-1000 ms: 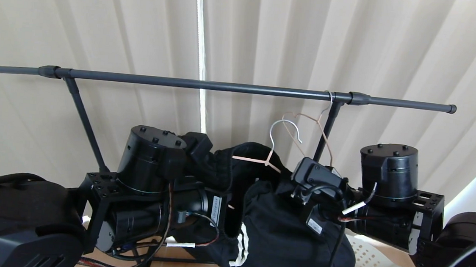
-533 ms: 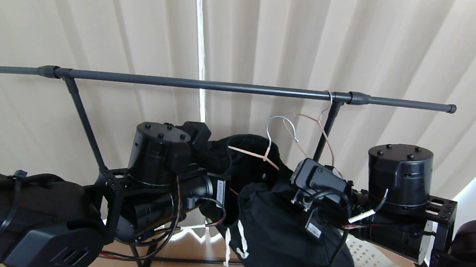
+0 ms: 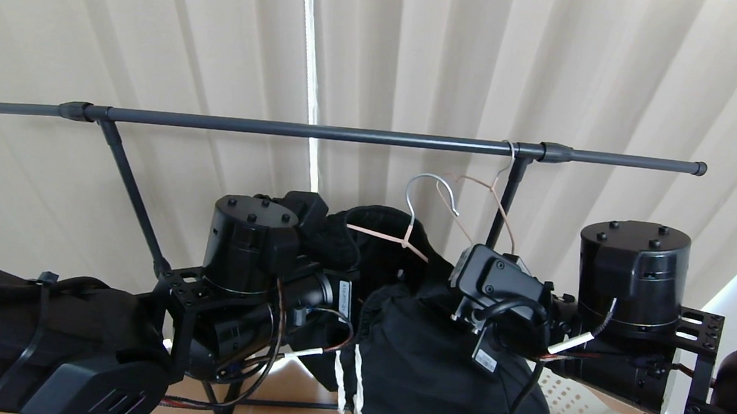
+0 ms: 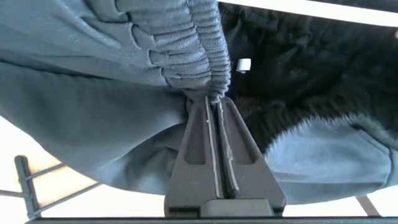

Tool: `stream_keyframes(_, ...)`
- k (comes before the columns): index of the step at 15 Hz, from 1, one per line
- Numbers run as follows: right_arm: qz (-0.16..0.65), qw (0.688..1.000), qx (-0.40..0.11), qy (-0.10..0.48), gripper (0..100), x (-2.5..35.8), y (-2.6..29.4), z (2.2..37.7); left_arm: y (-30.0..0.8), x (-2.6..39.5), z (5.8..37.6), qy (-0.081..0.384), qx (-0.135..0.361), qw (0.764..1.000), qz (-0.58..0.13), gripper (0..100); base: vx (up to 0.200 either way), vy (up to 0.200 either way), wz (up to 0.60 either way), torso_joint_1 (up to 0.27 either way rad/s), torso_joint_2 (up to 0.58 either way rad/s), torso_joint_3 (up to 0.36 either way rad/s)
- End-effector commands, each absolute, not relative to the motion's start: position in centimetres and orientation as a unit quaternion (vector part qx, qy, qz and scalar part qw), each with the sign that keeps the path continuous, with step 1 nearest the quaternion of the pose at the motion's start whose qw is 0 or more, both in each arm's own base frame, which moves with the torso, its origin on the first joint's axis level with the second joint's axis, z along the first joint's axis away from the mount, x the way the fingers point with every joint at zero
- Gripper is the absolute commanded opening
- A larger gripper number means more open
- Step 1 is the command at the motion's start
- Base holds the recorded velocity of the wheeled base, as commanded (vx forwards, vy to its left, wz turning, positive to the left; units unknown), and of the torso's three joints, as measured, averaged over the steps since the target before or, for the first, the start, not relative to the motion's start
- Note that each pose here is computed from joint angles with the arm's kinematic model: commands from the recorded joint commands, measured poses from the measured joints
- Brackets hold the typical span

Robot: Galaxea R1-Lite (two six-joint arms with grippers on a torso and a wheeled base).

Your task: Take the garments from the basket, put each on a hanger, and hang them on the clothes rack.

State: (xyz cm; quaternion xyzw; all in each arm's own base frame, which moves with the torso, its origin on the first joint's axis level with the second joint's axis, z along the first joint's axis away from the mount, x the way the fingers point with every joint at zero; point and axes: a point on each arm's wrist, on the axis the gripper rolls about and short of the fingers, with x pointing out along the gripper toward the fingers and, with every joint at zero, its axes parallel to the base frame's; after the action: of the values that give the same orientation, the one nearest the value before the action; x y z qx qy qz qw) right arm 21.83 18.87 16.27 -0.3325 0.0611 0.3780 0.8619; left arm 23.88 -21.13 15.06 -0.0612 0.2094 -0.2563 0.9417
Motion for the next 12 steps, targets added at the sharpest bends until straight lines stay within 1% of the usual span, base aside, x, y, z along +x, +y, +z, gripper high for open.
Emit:
stream_keyframes(1,0.379,0.862,-0.331,0.054,0,21.5,18.8,16.7,-21.1,23.9,14.9,0.207,-0.062,0.942,-0.257,0,0.000,0.000,0.00,0.000,0.00,0.000)
stream_keyframes(3,0.386,0.859,-0.332,0.052,0,21.2,19.1,16.6,-21.1,23.8,14.9,0.200,-0.066,0.943,-0.260,0,0.000,0.000,0.00,0.000,0.00,0.000)
stream_keyframes(4,0.386,0.859,-0.331,0.051,0,21.1,19.1,16.6,-21.1,23.8,14.9,0.196,-0.068,0.943,-0.260,100,0.000,0.000,0.00,0.000,0.00,0.000)
stream_keyframes(8,0.387,0.859,-0.331,0.051,0,21.1,19.1,16.4,-20.2,22.7,16.4,0.165,-0.070,0.946,-0.270,100,0.000,0.000,0.00,0.000,0.00,0.000)
stream_keyframes(10,0.384,0.861,-0.330,0.052,0,21.3,19.0,16.4,-19.3,21.7,17.1,0.148,-0.046,0.948,-0.279,100,0.000,0.000,0.00,0.000,0.00,0.000)
stream_keyframes(12,0.379,0.863,-0.329,0.051,0,21.5,18.8,16.4,-19.4,21.1,17.2,0.146,-0.038,0.946,-0.289,100,0.000,0.000,0.00,0.000,0.00,0.000)
